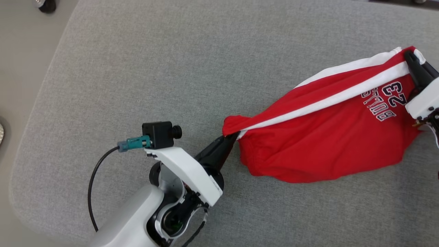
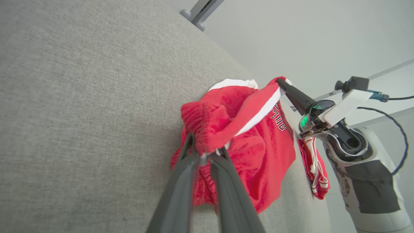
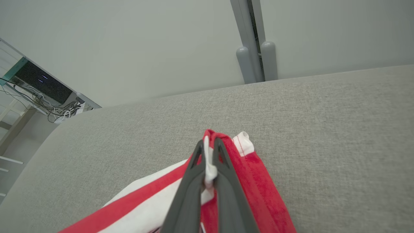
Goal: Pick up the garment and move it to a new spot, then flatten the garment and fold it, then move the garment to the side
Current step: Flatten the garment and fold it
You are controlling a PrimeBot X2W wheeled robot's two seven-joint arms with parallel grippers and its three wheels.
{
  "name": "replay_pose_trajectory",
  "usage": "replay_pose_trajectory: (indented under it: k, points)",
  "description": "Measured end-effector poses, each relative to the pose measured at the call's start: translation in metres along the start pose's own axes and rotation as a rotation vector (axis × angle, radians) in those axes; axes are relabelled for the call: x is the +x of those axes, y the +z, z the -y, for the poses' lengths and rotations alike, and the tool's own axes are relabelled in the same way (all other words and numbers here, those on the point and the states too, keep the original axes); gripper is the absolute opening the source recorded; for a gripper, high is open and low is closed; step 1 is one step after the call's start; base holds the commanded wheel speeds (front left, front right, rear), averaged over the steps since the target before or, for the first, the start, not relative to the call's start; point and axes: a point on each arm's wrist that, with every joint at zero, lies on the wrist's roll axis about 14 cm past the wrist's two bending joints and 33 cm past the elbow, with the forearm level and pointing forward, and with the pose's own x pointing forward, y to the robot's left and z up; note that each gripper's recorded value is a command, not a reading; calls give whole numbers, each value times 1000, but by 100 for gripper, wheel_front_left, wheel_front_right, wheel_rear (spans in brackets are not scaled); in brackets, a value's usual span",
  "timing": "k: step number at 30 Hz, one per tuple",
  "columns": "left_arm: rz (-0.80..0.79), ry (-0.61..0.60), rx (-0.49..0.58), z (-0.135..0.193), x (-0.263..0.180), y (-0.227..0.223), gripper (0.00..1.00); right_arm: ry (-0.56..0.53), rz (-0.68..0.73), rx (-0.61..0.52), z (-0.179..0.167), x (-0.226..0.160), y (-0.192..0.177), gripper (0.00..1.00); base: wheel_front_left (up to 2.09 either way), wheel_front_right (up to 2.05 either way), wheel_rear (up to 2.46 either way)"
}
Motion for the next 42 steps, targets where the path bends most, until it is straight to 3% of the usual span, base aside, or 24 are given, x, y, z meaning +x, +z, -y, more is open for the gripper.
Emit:
replay_pose_trajectory:
  k: [2, 3, 4, 5, 6, 7, 8, 13, 17, 21, 22, 24, 32, 36, 42]
  points:
    - [-9, 29, 9, -10, 4, 2, 0, 9, -26, -9, -3, 11, -5, 0, 0, 0, 0]
    - [-10, 37, 11, -14, 7, 3, 9, 12, -37, -21, -4, 15, -7, 0, 0, 0, 0]
    - [-14, 47, 10, -17, 9, 3, 25, 14, -44, -35, -5, 18, -8, 0, 0, 0, 0]
    - [-18, 53, 14, -19, 11, 2, 69, 14, -49, -37, -6, 21, -9, 0, 0, 0, 0]
    - [-23, 53, 16, -20, 12, 2, 100, 11, -55, -42, -5, 23, -10, 33, 0, 0, 0]
    - [-29, 49, 12, -20, 13, 1, 100, 8, -68, -66, -4, 24, -12, 59, 0, 0, 0]
    - [-36, 46, 8, -20, 14, -1, 100, 1, -82, -85, -2, 23, -15, 100, 0, 0, 0]
    - [-11, 64, 23, -25, 12, 1, 100, -25, -60, -169, 5, 14, -9, 100, 0, 0, 0]
    - [43, 137, 93, -43, -4, 5, 100, -62, 5, -224, 13, -6, 4, 100, 0, 0, 0]
    - [177, 179, 190, -47, -27, 16, 100, -93, 118, -293, 15, -36, 25, 100, 0, 0, 0]
    - [249, 199, 259, -47, -41, 19, 100, -115, 151, -337, 17, -55, 25, 100, 0, 0, 0]
    - [293, 238, 276, -51, -56, 17, 100, -137, 185, -363, 20, -76, 23, 100, 0, 0, 0]
    - [473, 277, 396, -35, -94, 35, 100, -208, 219, -355, 24, -136, 1, 100, 0, 0, 0]
    - [506, 259, 424, -28, -96, 38, 100, -210, 204, -362, 25, -132, 4, 100, 0, 0, 0]
    - [519, 269, 432, -34, -82, 39, 100, -179, 85, -404, 23, -76, 11, 100, 0, 0, 0]
